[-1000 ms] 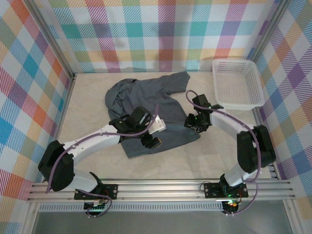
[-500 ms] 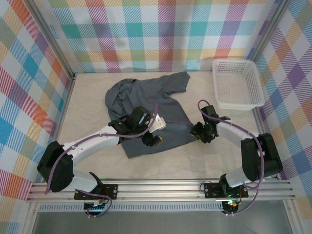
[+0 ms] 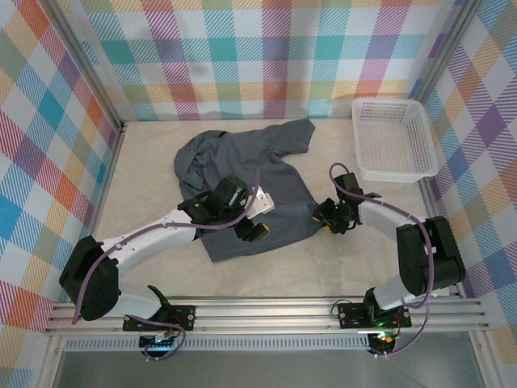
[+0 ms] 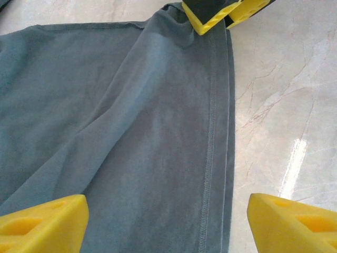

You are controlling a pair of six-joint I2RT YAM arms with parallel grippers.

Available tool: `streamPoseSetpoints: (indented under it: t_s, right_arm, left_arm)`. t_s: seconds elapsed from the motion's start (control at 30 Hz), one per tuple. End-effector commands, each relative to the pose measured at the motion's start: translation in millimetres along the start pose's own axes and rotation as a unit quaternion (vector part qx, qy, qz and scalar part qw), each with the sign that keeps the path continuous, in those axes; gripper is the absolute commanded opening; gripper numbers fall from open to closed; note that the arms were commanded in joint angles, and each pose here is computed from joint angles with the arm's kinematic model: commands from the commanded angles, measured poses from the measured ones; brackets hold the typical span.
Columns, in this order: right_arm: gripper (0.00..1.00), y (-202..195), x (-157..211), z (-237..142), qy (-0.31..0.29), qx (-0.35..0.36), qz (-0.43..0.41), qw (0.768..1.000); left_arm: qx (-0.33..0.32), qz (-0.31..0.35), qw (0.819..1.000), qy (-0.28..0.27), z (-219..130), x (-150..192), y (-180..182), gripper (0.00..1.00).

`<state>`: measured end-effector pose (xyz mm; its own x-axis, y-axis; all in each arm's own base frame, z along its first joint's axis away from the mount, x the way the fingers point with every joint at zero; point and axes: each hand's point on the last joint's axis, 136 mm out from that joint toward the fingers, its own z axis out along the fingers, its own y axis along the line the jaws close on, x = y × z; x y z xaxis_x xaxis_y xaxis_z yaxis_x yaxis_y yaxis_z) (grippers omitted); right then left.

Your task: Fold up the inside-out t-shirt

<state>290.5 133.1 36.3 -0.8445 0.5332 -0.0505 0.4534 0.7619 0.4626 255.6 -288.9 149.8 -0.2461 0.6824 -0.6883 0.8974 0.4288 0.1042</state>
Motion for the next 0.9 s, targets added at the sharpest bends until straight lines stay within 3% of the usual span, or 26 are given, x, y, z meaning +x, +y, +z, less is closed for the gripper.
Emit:
streamPoseSetpoints:
  t_s: [0.0,0.23,0.37,0.43,0.53,0.57,0.67,0.73,0.87]
  right_arm:
    - [0.44,2.5,4.5,-12.6,0.009,0.000,-0.002,1.000]
    - [0.31,-3.1,2.9,-2.4,0.005,0.005,-0.019,1.000]
    - [0.24,12.3,1.5,10.0,0.023,-0.028,-0.021,0.999]
    - [0.26,20.2,1.1,11.1,0.025,-0.047,-0.018,0.998]
    - [0.41,27.4,2.6,13.4,0.025,-0.065,-0.017,0.997]
    - [0.39,30.9,3.7,13.8,0.028,-0.074,-0.018,0.997]
    - [0.12,38.4,7.2,6.4,0.033,-0.094,-0.005,0.995]
    - [0.00,42.1,7.8,-4.4,0.026,-0.103,0.007,0.994]
    - [0.00,58.1,8.7,-32.4,0.016,-0.134,0.022,0.991]
  left_arm:
    - [0.005,-0.002,1.000,-0.010,0.5,-6.4,-2.8,0.79]
    - [0.002,-0.002,1.000,-0.011,0.8,-8.0,-1.6,0.79]
    - [0.005,-0.003,1.000,-0.010,1.1,-8.0,-2.3,0.79]
    - [0.004,-0.005,1.000,-0.013,0.9,-9.0,-1.9,0.79]
    - [0.008,-0.011,0.999,-0.034,2.6,-16.1,-2.5,0.79]
    - [0.012,-0.018,0.999,-0.040,4.2,-17.8,-3.9,0.79]
    - [0.025,-0.040,0.997,-0.055,9.8,-23.5,-7.0,0.79]
    - [0.034,-0.057,0.996,-0.066,13.1,-28.4,-8.1,0.79]
    - [0.055,-0.083,0.991,-0.091,26.0,-40.1,-15.8,0.80]
